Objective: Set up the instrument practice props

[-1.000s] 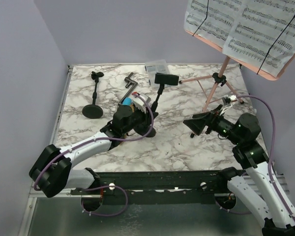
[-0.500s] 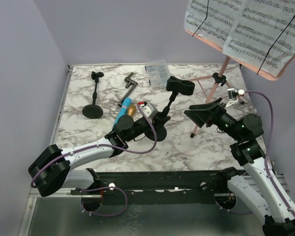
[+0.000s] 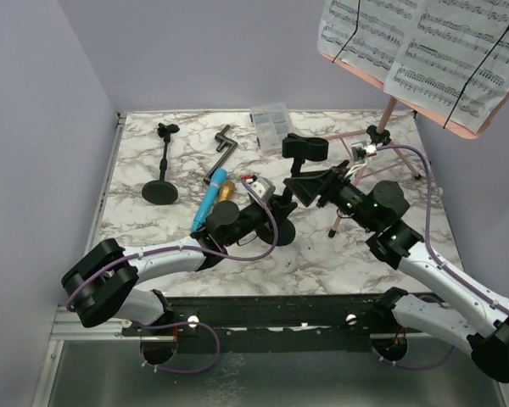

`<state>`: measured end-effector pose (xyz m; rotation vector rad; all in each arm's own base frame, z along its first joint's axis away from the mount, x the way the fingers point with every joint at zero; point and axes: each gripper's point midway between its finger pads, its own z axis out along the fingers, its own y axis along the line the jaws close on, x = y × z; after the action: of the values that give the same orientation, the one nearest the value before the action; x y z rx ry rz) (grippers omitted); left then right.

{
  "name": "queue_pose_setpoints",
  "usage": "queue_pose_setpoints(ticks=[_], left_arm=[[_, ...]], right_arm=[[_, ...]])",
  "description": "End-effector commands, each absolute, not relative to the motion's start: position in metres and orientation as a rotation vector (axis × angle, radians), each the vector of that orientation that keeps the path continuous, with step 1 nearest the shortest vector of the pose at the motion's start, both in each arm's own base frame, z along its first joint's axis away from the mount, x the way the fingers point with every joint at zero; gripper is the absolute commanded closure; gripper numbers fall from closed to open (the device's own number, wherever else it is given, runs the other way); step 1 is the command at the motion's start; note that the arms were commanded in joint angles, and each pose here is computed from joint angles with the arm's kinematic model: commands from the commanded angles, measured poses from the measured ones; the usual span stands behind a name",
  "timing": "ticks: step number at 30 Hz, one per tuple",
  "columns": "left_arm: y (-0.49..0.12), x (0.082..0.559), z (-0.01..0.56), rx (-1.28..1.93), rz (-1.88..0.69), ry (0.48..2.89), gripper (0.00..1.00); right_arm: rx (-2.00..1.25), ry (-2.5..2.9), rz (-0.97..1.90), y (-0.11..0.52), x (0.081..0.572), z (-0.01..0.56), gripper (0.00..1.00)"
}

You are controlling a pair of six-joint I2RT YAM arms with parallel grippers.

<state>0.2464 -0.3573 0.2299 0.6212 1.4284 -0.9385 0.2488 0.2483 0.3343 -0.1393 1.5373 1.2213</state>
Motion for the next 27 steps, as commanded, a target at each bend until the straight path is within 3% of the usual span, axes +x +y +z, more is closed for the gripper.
queue_pose_setpoints(ticks=[1,5,9,12,13,15,16,17,24,27], left_arm=[[-0.363,0.242,0.273,0.566,-1.002,1.288,1.0],[-0.362,0.239,0.271,0.581,-0.98,1.281,1.0],[-0.364,0.238,0.272,0.591,-0.977,1.274,1.0],[-0.364,0.24,0.27,0.575,-0.98,1.295,0.98],[-0.363,0.24,0.269,0.567,-0.979,1.305,0.81],[-0.359,0.243,0.272,0.516,-0.985,1.322,0.27],[-0.356,0.243,0.274,0.49,-0.992,1.332,0.1],[-0.353,0.245,0.277,0.467,-0.986,1.34,0.01],[-0.32,0.245,0.287,0.365,-0.904,1.513,0.01],[-0.283,0.241,0.263,0.179,-0.877,1.715,0.01]], right_arm=[[-0.053,1.522,0.955,0.248,0.282,0.336,0.28],[-0.029,1.542,0.876,0.244,0.291,0.326,0.44],[-0.063,1.54,0.825,0.246,0.293,0.324,0.52],[-0.097,1.527,0.785,0.244,0.295,0.324,0.74],[-0.127,1.519,0.76,0.244,0.295,0.323,0.81],[-0.206,1.481,0.69,0.242,0.296,0.322,0.95],[-0.233,1.461,0.65,0.239,0.298,0.321,0.99],[-0.24,1.435,0.607,0.234,0.3,0.321,1.0],[-0.419,1.285,0.604,0.246,0.287,0.329,1.0],[-0.515,1.201,0.685,0.265,0.275,0.325,1.0]])
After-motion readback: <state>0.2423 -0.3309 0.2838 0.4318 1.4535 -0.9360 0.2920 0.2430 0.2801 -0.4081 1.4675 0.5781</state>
